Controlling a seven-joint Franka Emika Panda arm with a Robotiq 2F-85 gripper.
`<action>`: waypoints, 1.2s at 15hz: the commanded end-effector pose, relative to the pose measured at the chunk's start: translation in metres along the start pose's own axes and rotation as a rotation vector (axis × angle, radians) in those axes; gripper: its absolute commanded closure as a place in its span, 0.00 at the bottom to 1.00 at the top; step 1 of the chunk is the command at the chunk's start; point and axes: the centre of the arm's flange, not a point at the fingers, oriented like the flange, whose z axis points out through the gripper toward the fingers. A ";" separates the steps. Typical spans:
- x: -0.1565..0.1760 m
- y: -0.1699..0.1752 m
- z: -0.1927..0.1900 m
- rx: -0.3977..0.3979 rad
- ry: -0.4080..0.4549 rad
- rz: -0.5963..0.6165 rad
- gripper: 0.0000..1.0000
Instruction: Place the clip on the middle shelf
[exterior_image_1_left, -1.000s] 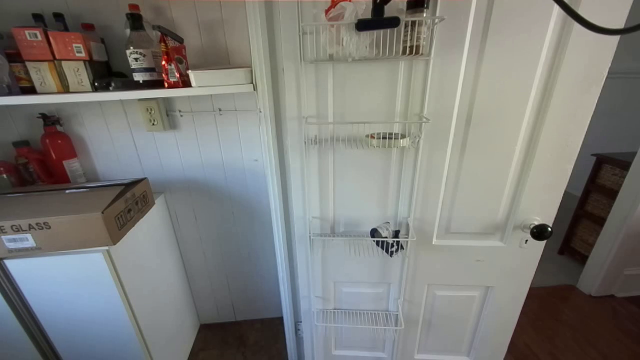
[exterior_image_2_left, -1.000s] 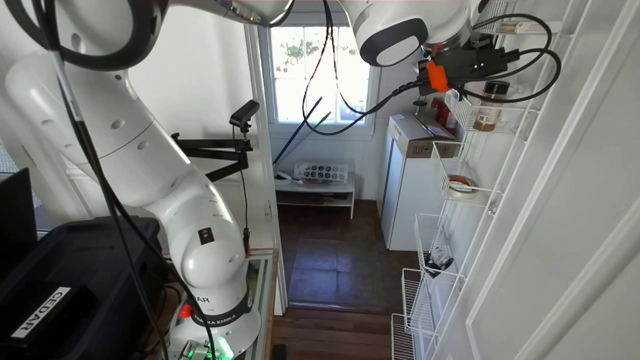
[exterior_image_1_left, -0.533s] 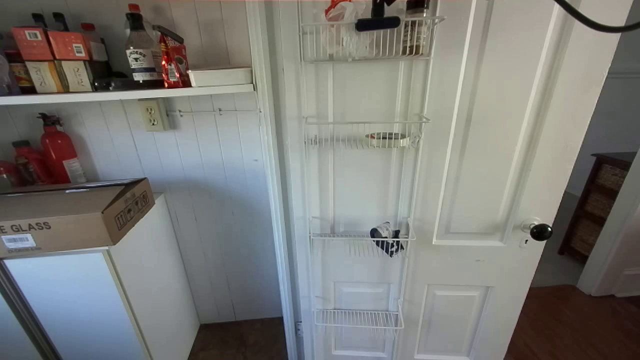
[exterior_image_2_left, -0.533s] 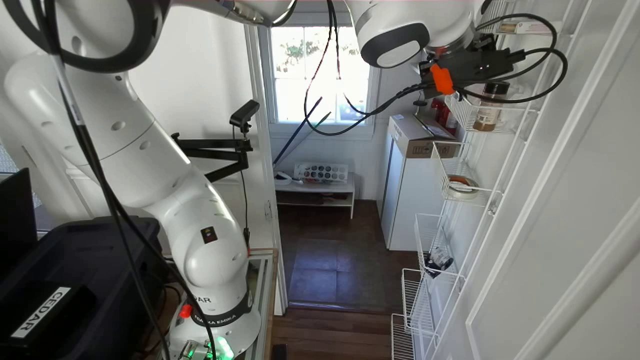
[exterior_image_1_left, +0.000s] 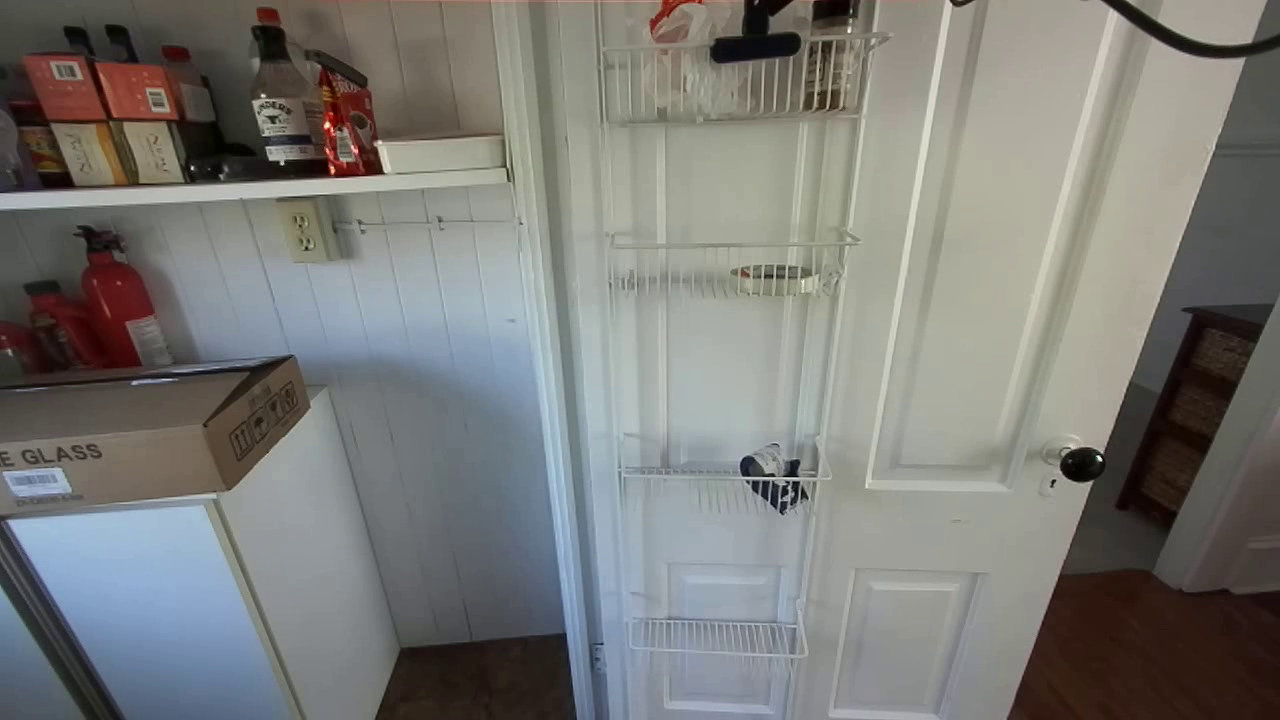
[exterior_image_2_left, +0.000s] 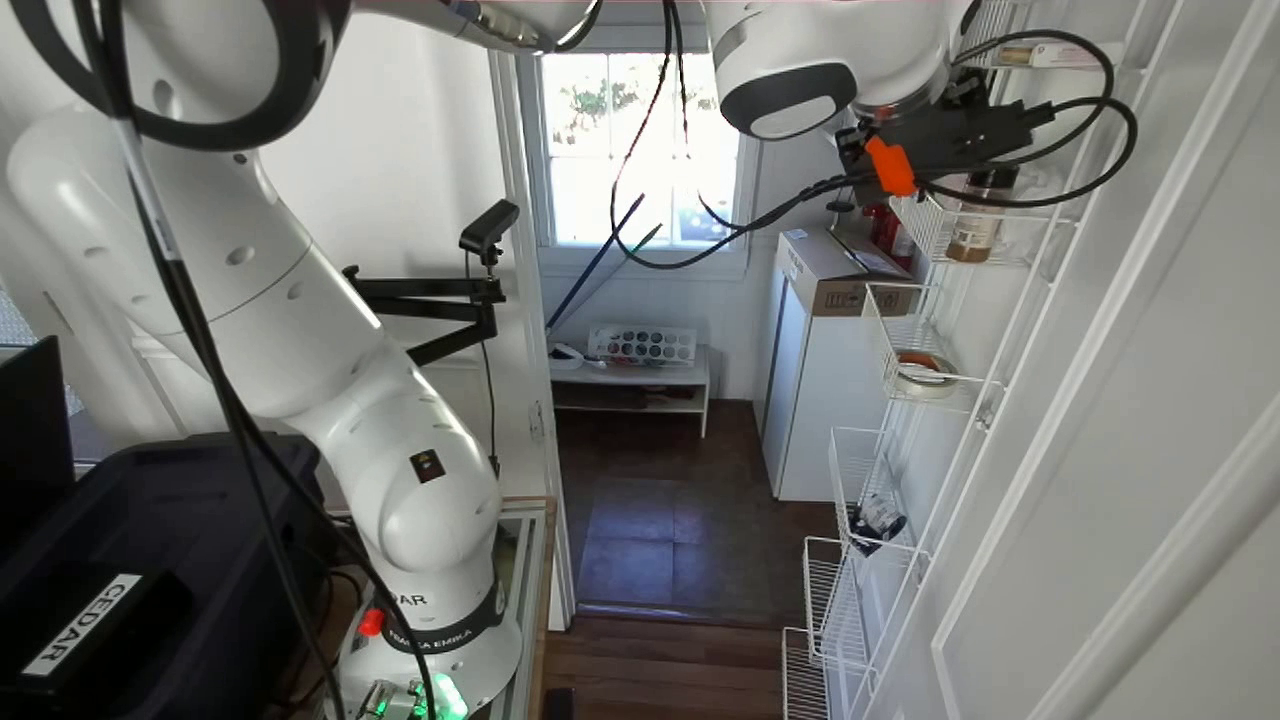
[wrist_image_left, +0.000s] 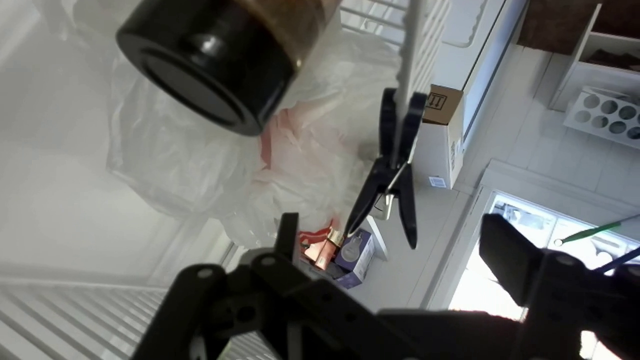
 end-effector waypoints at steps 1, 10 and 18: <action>-0.005 -0.001 0.004 0.000 0.036 -0.022 0.41; -0.010 0.000 0.006 0.011 0.042 -0.031 0.98; 0.000 0.003 -0.006 0.004 0.058 -0.015 0.97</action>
